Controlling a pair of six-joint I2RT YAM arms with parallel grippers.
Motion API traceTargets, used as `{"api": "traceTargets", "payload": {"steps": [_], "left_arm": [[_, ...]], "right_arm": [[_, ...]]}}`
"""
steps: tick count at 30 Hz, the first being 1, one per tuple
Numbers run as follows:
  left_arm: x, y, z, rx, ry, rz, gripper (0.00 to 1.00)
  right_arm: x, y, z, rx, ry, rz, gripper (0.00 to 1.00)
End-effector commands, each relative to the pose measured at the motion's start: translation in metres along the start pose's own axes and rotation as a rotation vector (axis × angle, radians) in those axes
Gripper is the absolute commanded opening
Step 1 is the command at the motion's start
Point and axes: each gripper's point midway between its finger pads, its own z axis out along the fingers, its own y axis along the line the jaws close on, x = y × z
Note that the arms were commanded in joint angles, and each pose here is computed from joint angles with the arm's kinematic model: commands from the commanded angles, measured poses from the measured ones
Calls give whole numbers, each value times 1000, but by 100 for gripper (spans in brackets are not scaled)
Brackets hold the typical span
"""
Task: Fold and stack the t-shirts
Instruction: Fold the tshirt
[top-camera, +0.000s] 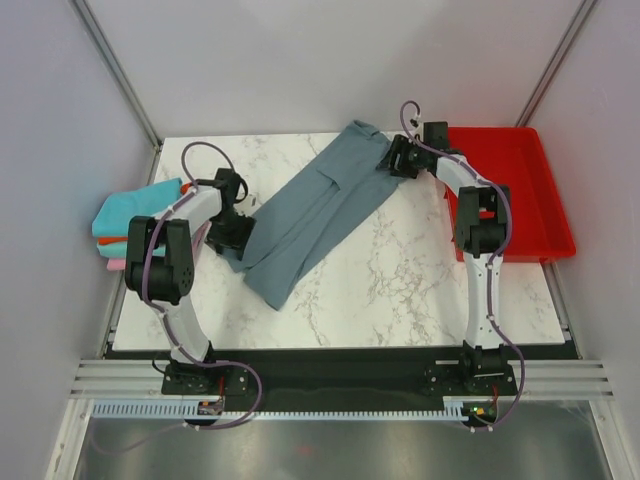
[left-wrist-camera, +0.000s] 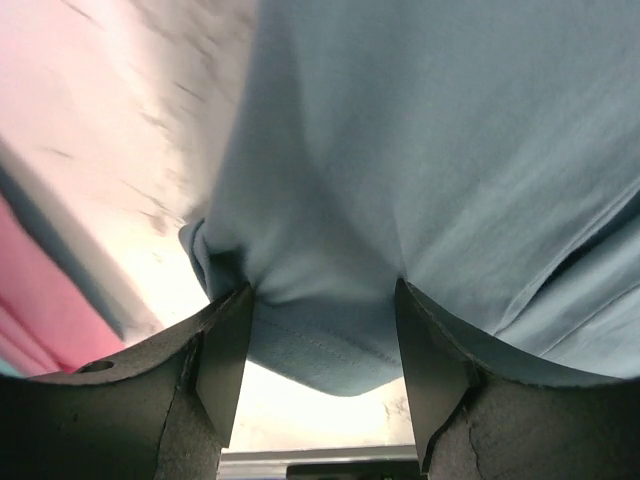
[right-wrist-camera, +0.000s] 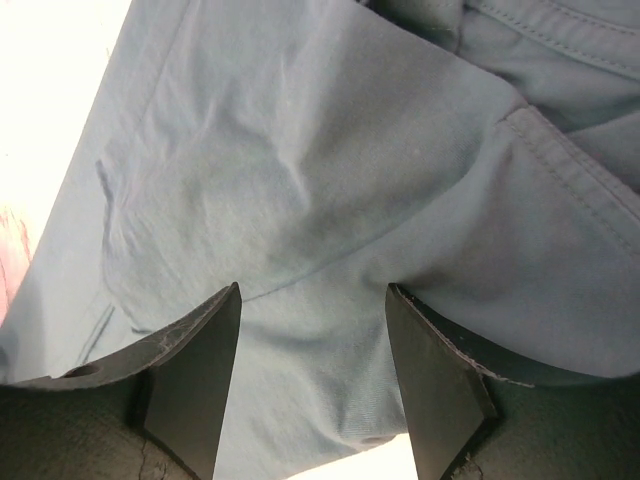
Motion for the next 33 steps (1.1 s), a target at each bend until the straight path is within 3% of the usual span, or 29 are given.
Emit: {"api": "traceTargets", "payload": {"steps": [1,14,17,21,24,28,33], "left_arm": [[21,-10,-11,-14,21,40,67],[64,-56,-23,64,58,162,68],[53,-56,-36,64,13,165,68],[3,-53,-69,49,-135,159,68],[-19,-50,-79,40,-181,169,71],[-33,-45,-72,23,-186,154,71],[-35,-35,-51,38,-149,83,72]], "right_arm": [[19,-29,29,66,29,32,69],[-6,25,55,-28,-61,-56,72],[-19,38,38,-38,-82,-91,72],[-34,58,3,-52,-105,-123,73],[-45,67,-26,-65,-122,-122,73],[-48,69,-51,-71,-123,-102,74],[-7,50,-45,-60,-24,1,74]]}}
